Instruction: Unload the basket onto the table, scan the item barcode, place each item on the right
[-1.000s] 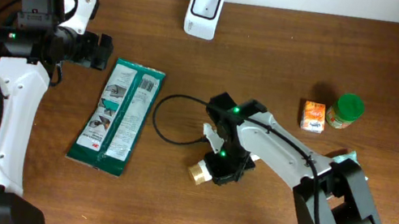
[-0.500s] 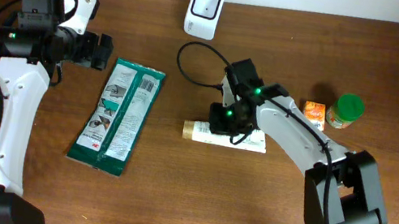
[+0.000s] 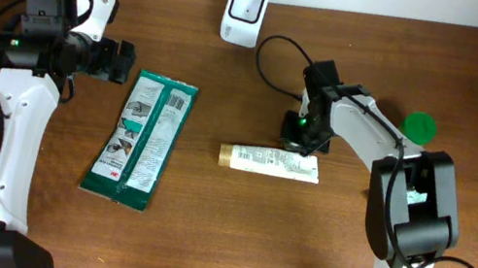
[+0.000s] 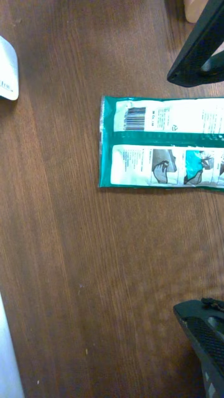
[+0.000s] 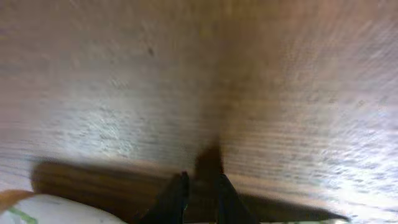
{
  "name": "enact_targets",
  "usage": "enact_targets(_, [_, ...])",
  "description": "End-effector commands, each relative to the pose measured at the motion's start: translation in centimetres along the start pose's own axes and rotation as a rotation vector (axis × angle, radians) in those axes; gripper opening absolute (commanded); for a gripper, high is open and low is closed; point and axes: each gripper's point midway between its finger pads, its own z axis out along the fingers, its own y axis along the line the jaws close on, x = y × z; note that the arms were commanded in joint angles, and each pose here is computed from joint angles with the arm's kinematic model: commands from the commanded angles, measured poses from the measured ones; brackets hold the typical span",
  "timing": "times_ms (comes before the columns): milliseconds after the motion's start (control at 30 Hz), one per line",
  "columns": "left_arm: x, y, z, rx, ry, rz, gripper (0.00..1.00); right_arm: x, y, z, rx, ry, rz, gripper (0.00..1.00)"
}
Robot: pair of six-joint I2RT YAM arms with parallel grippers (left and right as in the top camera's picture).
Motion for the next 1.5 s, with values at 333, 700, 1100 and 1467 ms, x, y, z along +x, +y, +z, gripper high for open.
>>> enact_targets(333, [-0.2,0.0,-0.3,0.006,-0.011,0.013,0.99,9.5,4.4,-0.1,-0.111,0.361,-0.230,0.24])
enact_targets(700, [-0.2,0.0,-0.3,0.005,-0.011,0.013,0.99,5.8,11.5,-2.4,-0.160,0.184,-0.326,0.16])
enact_targets(1100, [-0.2,0.0,-0.3,0.006,-0.011,0.013,0.99,15.3,11.4,1.2,-0.042,0.412,-0.278,0.13])
enact_targets(1467, [-0.2,0.0,-0.3,0.006,-0.011,0.013,0.99,11.0,8.9,2.7,-0.076,0.307,-0.151,0.10])
